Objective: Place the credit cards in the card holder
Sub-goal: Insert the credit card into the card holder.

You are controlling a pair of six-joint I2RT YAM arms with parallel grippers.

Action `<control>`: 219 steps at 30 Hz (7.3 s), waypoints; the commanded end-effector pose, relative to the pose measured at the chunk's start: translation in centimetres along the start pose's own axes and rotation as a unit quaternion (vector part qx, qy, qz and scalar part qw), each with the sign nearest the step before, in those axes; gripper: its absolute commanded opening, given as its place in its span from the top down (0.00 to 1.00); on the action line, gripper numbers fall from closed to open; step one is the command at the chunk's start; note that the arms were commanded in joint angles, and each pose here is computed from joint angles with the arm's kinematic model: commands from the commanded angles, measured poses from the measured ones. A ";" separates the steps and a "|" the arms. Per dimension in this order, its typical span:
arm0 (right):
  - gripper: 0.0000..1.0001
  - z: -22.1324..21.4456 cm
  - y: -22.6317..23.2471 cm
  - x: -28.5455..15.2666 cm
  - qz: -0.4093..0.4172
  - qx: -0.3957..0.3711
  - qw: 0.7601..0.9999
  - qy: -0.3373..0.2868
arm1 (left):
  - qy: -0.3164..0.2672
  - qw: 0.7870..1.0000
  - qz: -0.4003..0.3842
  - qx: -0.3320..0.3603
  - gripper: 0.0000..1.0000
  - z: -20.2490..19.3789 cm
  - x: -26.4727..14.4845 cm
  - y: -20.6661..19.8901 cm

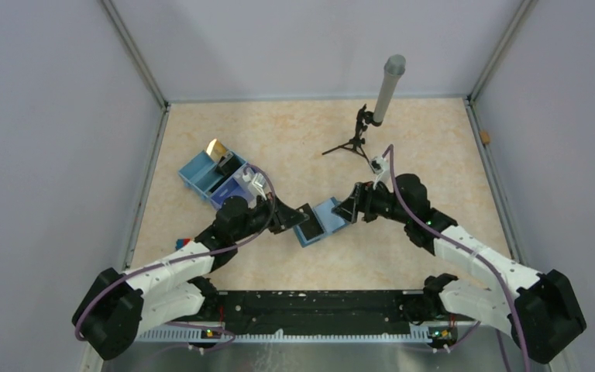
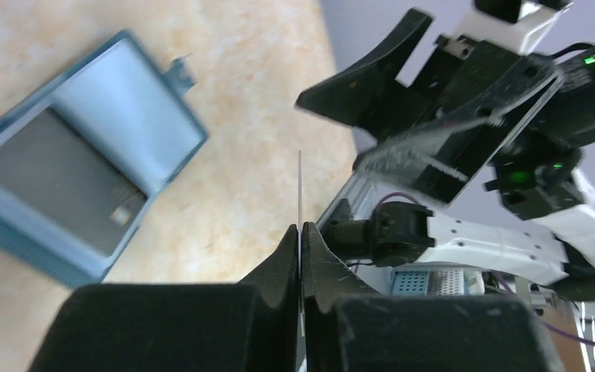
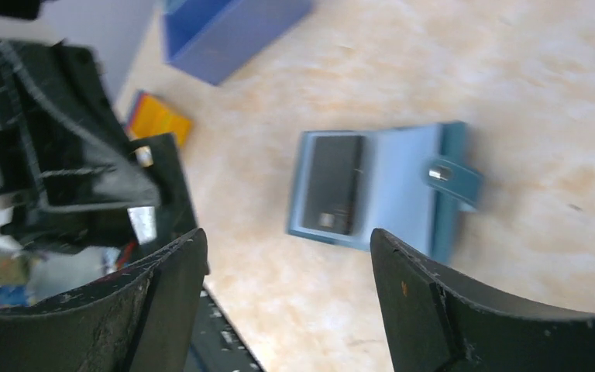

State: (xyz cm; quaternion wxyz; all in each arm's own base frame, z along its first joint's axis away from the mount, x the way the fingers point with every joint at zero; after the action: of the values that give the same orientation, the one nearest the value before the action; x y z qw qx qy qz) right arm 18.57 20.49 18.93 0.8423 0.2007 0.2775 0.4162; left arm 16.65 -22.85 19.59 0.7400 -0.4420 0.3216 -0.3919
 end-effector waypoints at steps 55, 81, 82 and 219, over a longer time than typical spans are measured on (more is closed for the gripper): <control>1.00 -5.9 -11.7 5.6 -0.203 0.050 0.965 0.156 | -0.015 0.983 0.146 -0.111 1.00 -0.3 6.9 11.3; 1.00 -5.8 -11.7 5.7 -0.204 0.051 0.966 0.151 | -0.003 0.974 0.176 -0.142 1.00 -1.6 7.3 13.3; 1.00 -5.8 -11.7 5.7 -0.205 0.051 0.966 0.151 | -0.003 0.974 0.177 -0.144 1.00 -1.6 7.3 13.4; 1.00 -5.4 -11.5 4.8 -0.221 0.050 0.964 0.142 | 0.075 0.954 0.288 -0.045 0.52 -1.2 9.7 10.0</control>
State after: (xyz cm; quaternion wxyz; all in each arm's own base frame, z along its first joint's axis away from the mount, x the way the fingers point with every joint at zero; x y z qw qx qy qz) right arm 24.05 19.12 6.33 0.8434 0.1265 0.4599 0.2472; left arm 22.81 -28.02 8.69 0.7706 -0.3417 0.5106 -0.1696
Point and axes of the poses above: each gripper's point midway between its finger pads, its own x axis out along the fingers, its own y axis along the line the jaws close on, z = x × y, the point moved 6 cm from there along -x, back along the fingers, and after that the axes turned 3 degrees about -x, right-handed, at the moved point
